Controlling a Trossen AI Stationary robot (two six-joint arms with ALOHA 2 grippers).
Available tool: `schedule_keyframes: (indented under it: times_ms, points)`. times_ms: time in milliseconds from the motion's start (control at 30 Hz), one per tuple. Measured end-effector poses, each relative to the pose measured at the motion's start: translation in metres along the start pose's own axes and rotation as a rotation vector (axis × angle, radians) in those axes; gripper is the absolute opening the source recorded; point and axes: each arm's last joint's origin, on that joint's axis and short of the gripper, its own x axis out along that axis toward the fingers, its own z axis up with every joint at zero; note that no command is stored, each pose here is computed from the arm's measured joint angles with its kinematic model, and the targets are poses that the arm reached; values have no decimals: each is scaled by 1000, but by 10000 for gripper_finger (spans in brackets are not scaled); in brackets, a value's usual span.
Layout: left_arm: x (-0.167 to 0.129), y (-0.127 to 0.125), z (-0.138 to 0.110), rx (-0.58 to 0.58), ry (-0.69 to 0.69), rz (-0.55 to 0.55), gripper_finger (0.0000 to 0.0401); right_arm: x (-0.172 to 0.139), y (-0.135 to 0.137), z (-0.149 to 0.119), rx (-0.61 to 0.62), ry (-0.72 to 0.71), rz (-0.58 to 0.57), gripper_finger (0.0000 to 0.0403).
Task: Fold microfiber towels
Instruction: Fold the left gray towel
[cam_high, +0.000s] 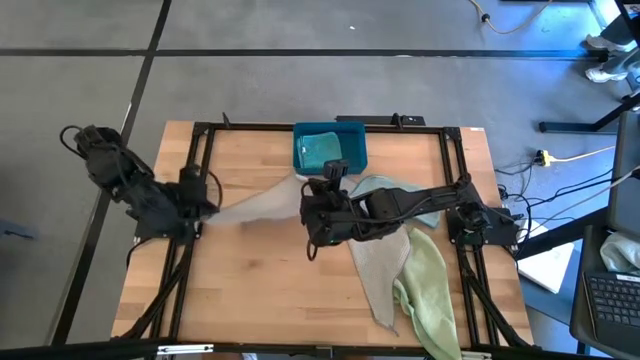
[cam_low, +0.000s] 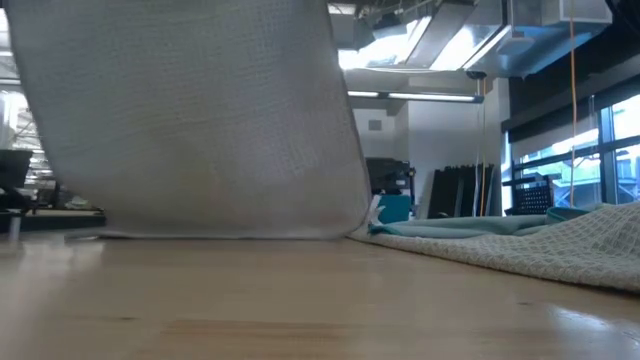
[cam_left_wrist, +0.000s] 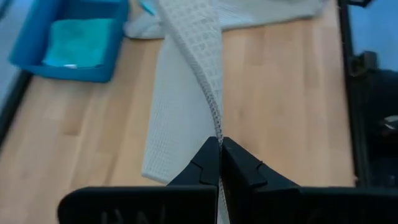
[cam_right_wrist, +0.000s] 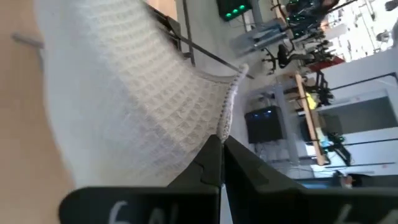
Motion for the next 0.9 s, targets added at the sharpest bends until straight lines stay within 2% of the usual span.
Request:
schedule_keyframes:
  times_ms: [167,267,600,800,900]
  points:
    - [0,-3,-2,19,13,-10,0,0,1,-2,-16,13,-3,8]
    - [-2,3,-5,23,25,66,0,7,-6,-5,-20,44,-46,8]
    - [-32,35,3,83,-205,228,0,59,-46,-19,39,143,-96,8]
    - [-67,56,14,71,-298,259,0,75,-64,-12,25,82,-142,8]
    - [-80,61,17,61,-314,217,0,72,-66,-4,26,29,-163,8]
